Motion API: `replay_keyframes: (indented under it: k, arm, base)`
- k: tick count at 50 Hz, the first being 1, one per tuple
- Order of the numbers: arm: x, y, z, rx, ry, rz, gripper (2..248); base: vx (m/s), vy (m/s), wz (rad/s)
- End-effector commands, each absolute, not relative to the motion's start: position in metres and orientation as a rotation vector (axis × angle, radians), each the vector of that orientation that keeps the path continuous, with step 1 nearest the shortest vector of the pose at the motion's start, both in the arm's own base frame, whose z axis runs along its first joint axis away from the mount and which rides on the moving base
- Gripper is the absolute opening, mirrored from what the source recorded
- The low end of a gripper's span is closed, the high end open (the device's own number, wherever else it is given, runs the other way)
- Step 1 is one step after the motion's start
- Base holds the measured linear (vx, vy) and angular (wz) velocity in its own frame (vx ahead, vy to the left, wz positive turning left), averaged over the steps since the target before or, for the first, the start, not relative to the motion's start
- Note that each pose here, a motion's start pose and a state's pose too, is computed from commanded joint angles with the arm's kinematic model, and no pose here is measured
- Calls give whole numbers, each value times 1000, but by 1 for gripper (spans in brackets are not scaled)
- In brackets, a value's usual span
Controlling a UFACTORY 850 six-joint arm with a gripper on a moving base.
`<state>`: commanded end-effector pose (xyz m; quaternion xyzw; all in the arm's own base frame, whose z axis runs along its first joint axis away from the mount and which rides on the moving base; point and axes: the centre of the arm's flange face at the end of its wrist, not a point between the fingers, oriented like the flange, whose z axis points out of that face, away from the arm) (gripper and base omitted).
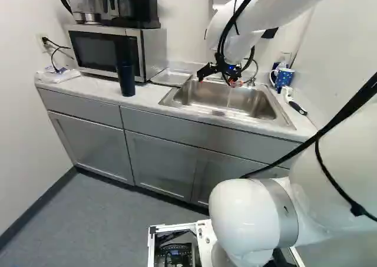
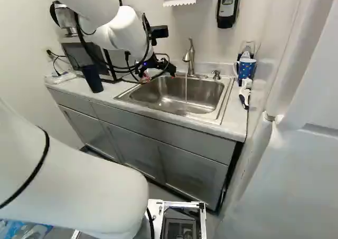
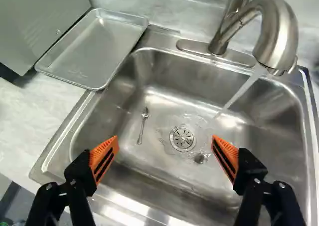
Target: Rinse the cup and place it in the tray
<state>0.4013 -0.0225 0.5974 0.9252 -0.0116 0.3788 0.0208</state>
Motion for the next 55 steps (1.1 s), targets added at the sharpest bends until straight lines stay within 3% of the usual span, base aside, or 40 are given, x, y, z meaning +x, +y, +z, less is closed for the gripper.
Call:
replay_keyframes:
  k: [55]
  arm:
    - [403,62,598,2940,254,1204,247]
  base:
    - [0,0,0]
